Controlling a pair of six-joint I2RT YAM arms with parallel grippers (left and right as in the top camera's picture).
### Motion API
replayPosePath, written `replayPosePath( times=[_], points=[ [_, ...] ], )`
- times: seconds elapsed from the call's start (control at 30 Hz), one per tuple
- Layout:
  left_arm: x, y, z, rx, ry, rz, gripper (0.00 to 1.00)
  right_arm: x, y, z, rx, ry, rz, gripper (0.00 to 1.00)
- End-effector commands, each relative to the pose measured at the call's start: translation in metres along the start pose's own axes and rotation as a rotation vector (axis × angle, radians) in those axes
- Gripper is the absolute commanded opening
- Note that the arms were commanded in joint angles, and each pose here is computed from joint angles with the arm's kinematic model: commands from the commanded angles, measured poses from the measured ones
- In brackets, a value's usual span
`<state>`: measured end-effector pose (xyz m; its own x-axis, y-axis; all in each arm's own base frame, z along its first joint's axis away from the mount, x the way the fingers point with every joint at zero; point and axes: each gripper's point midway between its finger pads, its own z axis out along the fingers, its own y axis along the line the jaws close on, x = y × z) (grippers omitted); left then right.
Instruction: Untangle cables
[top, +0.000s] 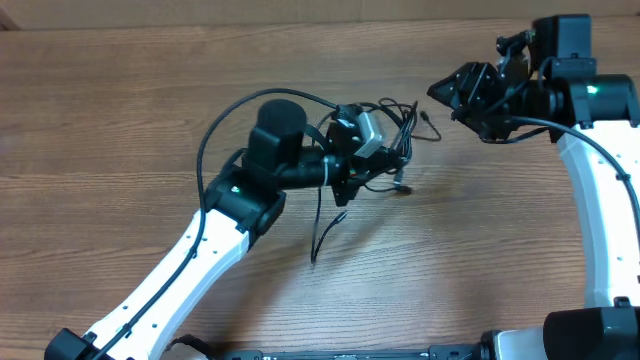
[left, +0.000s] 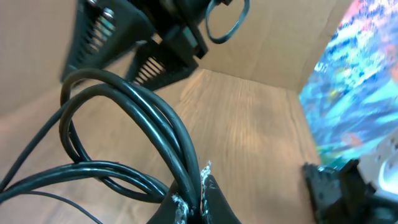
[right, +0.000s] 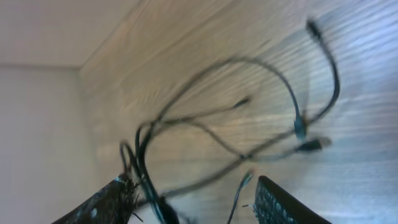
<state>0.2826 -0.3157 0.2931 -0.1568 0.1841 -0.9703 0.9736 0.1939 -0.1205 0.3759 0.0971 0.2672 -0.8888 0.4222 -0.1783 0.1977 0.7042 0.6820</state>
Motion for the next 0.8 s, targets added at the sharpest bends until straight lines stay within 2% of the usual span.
replayPosePath(
  times=[0.0,0.1,0.2,0.43,0.67,0.77],
  points=[
    [-0.015,-0.006,-0.005,0.038,-0.046,0.222,0.04,0.012,0.019,-0.011,-0.097,0.049,-0.051,0.61],
    [-0.023,-0.006,-0.006,0.028,-0.074,0.351,0.04,0.022,0.015,-0.012,-0.085,0.088,-0.019,0.57],
    [-0.026,-0.004,-0.006,0.013,-0.083,0.400,0.04,0.031,0.022,-0.013,-0.130,0.136,-0.001,0.52],
    [-0.026,-0.004,-0.006,0.012,-0.085,0.410,0.04,0.046,0.046,-0.021,-0.273,0.222,0.014,0.48],
    [-0.028,0.002,-0.006,-0.022,-0.082,0.414,0.04,0.059,0.042,-0.023,-0.259,0.273,0.049,0.47],
    [-0.029,0.001,-0.005,-0.019,-0.087,0.420,0.04,0.062,0.041,-0.023,-0.254,0.286,0.062,0.42]
  ],
)
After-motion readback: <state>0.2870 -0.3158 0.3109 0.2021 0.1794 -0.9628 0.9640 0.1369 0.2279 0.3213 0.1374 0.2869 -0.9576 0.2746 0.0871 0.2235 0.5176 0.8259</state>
